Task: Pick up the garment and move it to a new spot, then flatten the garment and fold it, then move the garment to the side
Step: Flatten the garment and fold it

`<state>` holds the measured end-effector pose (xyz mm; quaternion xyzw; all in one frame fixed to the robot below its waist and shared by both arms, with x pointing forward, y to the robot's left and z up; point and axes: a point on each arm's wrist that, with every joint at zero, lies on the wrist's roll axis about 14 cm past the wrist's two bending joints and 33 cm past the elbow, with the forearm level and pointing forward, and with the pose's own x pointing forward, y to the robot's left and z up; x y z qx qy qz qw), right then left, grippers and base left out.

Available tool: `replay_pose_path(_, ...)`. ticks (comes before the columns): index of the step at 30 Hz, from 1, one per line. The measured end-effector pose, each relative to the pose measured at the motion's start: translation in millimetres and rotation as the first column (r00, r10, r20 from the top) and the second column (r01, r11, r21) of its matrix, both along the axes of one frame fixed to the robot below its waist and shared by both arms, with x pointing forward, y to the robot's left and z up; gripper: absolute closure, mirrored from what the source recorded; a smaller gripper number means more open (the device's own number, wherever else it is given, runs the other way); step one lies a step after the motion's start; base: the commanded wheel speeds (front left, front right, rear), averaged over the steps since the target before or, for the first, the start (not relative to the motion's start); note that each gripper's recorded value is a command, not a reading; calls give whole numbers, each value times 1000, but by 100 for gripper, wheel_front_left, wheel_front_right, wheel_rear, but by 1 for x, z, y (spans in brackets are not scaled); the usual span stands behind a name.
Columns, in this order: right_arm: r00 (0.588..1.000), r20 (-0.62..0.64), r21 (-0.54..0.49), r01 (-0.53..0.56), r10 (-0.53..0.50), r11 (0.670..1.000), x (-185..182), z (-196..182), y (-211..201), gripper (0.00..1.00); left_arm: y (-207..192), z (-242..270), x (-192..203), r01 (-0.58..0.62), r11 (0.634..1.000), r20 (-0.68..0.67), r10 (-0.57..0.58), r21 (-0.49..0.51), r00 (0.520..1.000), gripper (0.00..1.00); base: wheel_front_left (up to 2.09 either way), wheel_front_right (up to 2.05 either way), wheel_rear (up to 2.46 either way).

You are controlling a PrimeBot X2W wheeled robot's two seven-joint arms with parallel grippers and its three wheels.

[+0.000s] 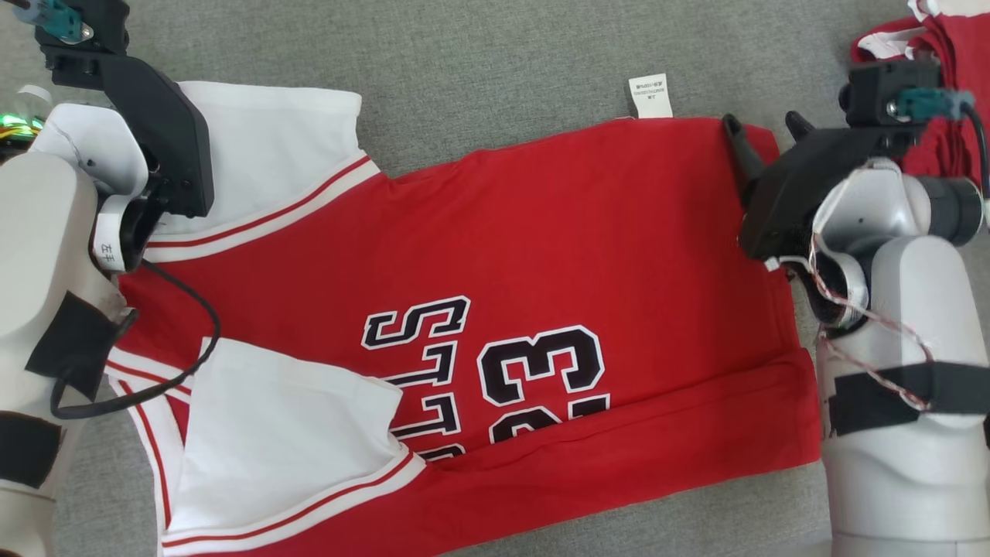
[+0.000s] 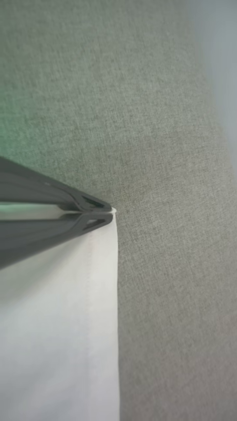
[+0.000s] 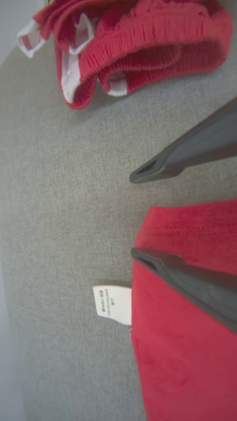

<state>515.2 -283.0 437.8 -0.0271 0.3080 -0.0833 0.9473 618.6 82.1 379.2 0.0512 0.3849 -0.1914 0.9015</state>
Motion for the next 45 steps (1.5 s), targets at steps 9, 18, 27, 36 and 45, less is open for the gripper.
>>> replay_pose_path(9,999,-37,-2,-11,11,1000,10,5,4,0,-2,11,0,1,999,56,2,-48,998,0,0,0,0)
replay_pose_path(18,1000,-26,-11,-2,1,1000,-1,10,-2,0,-3,24,-6,-6,999,84,11,-53,996,0,0,0,0)
replay_pose_path(27,1000,-15,-18,4,-4,1000,-8,16,-6,0,-9,9,-7,-8,999,37,9,-45,999,6,0,0,0)
replay_pose_path(36,999,-45,-40,2,-4,999,-10,13,-11,0,-13,3,-11,5,999,-29,-6,-50,1000,100,0,0,0)
replay_pose_path(45,994,-109,-39,8,-12,999,3,13,-13,0,2,8,-6,-16,999,7,16,-41,1000,100,0,0,0)
